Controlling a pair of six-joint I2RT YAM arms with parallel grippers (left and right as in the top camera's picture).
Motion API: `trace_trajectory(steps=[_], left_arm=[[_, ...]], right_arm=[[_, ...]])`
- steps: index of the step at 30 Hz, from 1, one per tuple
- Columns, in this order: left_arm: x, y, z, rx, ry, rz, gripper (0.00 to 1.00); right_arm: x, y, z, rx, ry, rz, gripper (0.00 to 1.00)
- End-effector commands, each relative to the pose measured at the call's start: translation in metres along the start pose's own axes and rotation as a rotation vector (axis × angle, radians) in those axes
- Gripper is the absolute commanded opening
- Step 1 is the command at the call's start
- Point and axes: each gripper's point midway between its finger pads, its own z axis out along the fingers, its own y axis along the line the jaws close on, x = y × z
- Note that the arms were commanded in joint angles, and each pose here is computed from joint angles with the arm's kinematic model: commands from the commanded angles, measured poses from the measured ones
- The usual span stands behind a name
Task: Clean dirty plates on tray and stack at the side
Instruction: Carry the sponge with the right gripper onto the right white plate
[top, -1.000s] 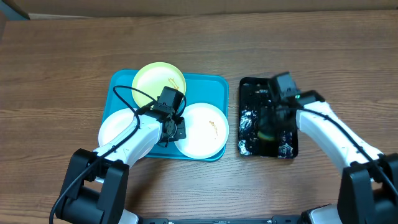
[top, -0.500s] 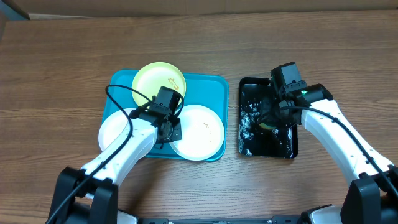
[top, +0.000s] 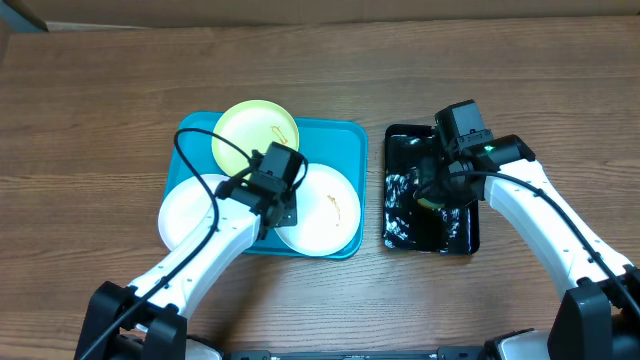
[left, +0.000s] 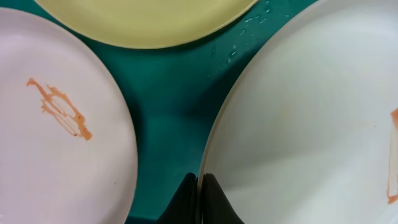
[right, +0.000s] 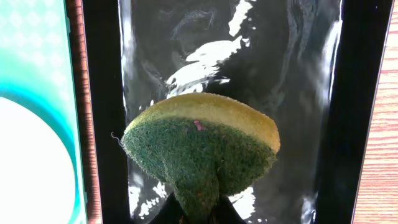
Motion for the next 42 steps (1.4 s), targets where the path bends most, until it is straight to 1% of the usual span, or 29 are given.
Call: trace_trajectory(steps=[1,3,6,8,9,13,16,21,26,30,34,38,42], left_arm=[[-0.015,0.002,-0.010,-0.035,-0.069,-0.023,0.04],[-0.015,0.002,-0.009,-0.031,-0.067,-0.032,0.04],[-0.015,-0.002,-0.008,-0.011,-0.060,-0.051,0.04],[-0.014,-0.008,-0.006,0.021,-0.053,-0.051,0.04],[-0.015,-0.011,-0.006,0.034,-0.051,-0.052,0.04],[-0.017,-0.021,-0.006,0.087,-0.052,-0.059,0.04],[-0.017,-0.025,-0.003,0.106,-0.045,-0.063,0.04],[-0.008,-0.027,0.010,0.091,0.004,-0.063,0.04],[-0.002,-0.026,0.023,0.072,0.039,-0.056,0.04],[-0.003,-0.028,0.025,0.076,0.037,-0.057,0.04],[-0.001,-0.031,0.028,0.088,0.050,-0.055,0.04],[0.001,-0.031,0.033,0.078,0.059,-0.053,0.04],[0.001,-0.031,0.035,0.077,0.061,-0.052,0.04]], right_arm=[[-0.002,0.011,-0.008,-0.066,-0.007,0.006,0.04],[0.003,0.028,-0.010,-0.164,0.025,0.002,0.04],[0.013,0.070,-0.022,-0.410,0.075,-0.102,0.04],[0.018,0.085,-0.028,-0.491,0.092,-0.132,0.04],[0.020,0.087,-0.029,-0.498,0.096,-0.137,0.03],[0.027,0.096,-0.028,-0.493,0.103,-0.182,0.04],[0.033,0.101,-0.024,-0.454,0.100,-0.220,0.04],[0.038,0.121,-0.020,-0.444,0.061,-0.293,0.04],[0.031,0.122,-0.007,-0.321,-0.009,-0.280,0.04],[0.031,0.138,0.000,-0.330,-0.033,-0.321,0.04],[0.034,0.149,0.018,-0.311,-0.032,-0.356,0.04],[0.031,0.144,0.043,-0.226,-0.040,-0.365,0.04],[0.033,0.141,0.061,-0.203,-0.018,-0.365,0.04]])
